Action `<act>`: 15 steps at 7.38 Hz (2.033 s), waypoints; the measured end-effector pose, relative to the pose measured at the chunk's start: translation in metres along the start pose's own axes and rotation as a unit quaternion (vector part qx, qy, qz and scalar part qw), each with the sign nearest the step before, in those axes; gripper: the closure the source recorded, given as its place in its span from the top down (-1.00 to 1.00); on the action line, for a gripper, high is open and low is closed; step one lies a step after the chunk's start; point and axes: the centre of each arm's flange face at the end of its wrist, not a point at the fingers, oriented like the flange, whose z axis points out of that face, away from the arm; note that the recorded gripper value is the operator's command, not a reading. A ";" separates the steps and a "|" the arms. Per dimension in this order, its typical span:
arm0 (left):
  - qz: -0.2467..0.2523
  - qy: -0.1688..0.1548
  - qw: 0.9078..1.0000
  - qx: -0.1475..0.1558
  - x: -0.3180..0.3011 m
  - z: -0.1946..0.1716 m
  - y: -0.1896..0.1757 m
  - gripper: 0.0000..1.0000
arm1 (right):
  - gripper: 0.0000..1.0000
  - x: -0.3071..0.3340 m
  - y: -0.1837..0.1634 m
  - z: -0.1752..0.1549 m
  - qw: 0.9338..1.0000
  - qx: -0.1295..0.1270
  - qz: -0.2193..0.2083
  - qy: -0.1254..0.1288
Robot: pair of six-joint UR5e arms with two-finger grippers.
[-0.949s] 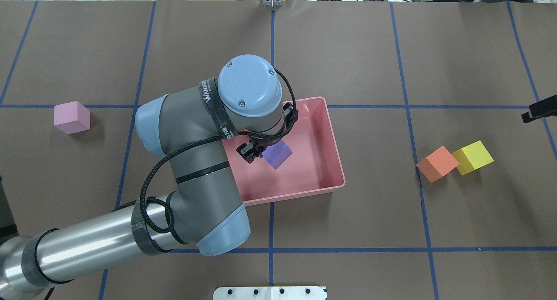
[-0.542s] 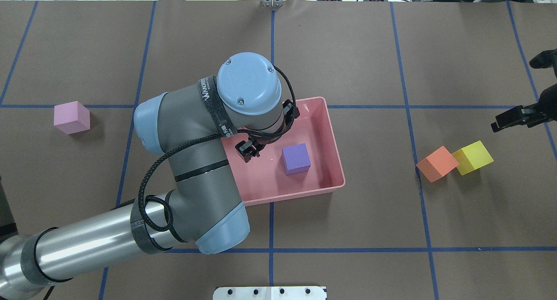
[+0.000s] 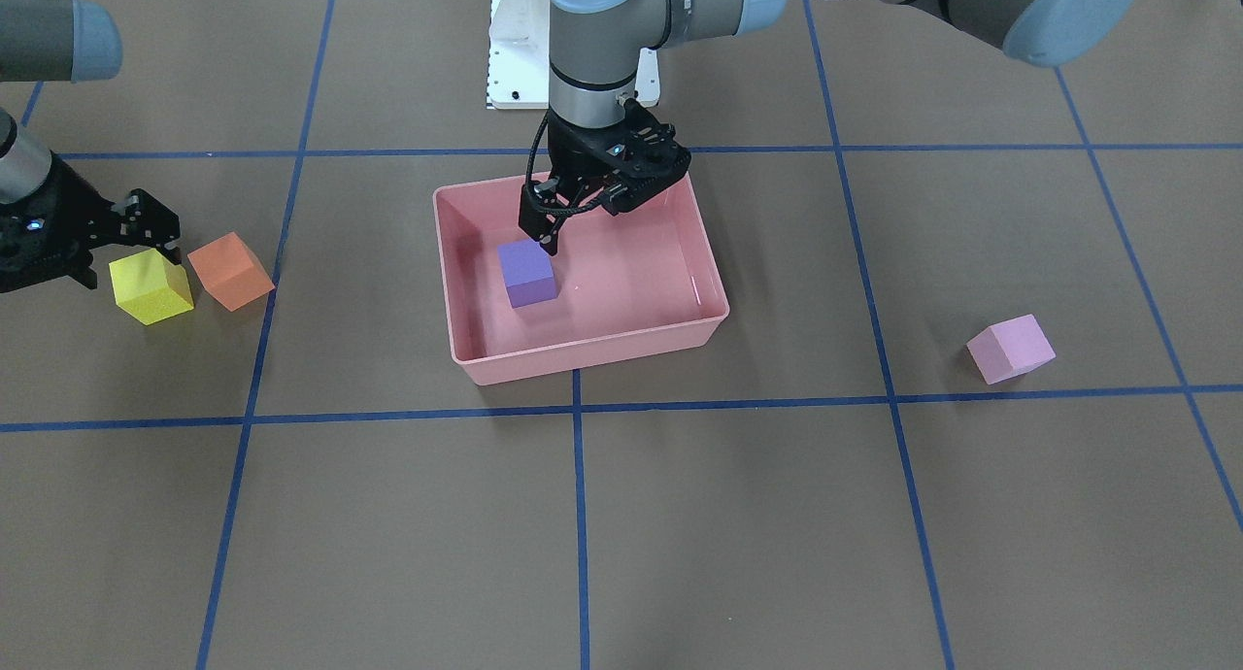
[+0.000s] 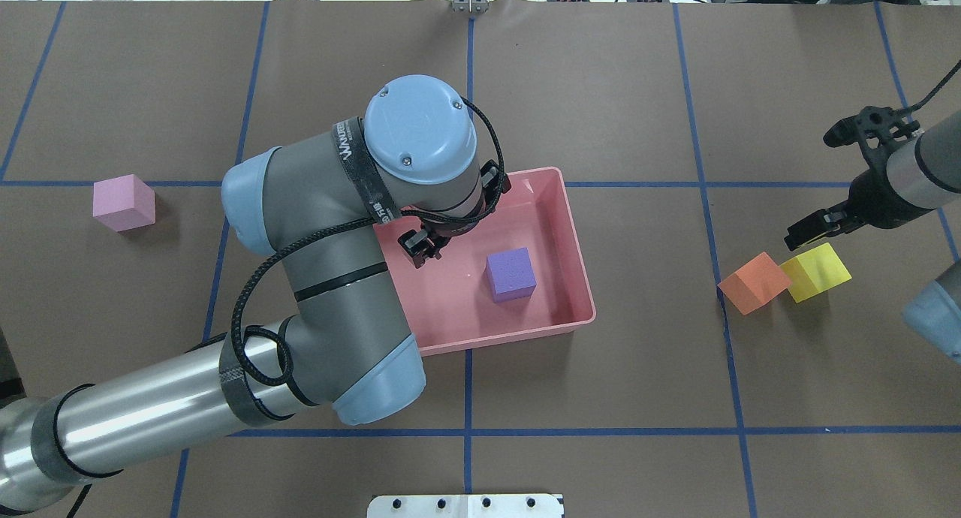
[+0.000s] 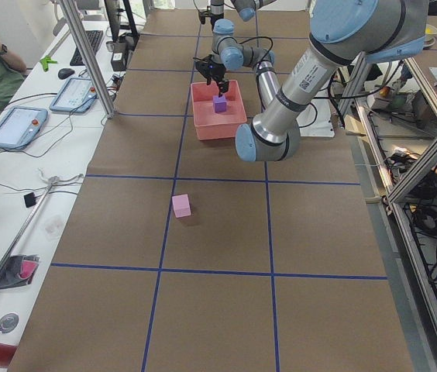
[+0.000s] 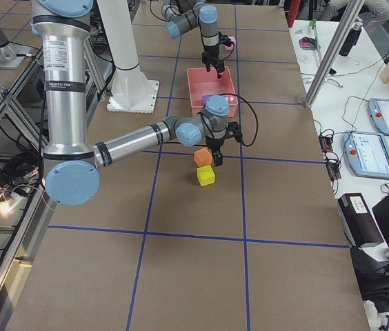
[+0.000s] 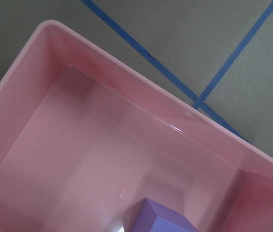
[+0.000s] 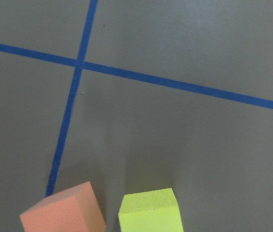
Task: Place blocks into pink bin with both arms
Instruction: 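Release the purple cube in the bin while the right gripper reaches for the yellow cube, then grasp the yellow cube with the right gripper and lift it while the left arm withdraws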
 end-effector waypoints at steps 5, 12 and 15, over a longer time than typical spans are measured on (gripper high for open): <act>-0.001 0.001 1.000 0.001 0.000 -0.001 -0.001 1.00 | 1.00 0.020 -0.001 0.034 0.998 -0.031 -0.052 0.012; -0.001 -0.002 1.000 0.000 -0.002 0.003 -0.001 1.00 | 0.95 0.030 0.007 0.070 0.997 -0.065 -0.043 0.018; -0.001 -0.003 1.000 0.000 -0.002 0.003 -0.001 1.00 | -1.00 0.024 0.010 0.077 0.996 -0.074 -0.050 0.014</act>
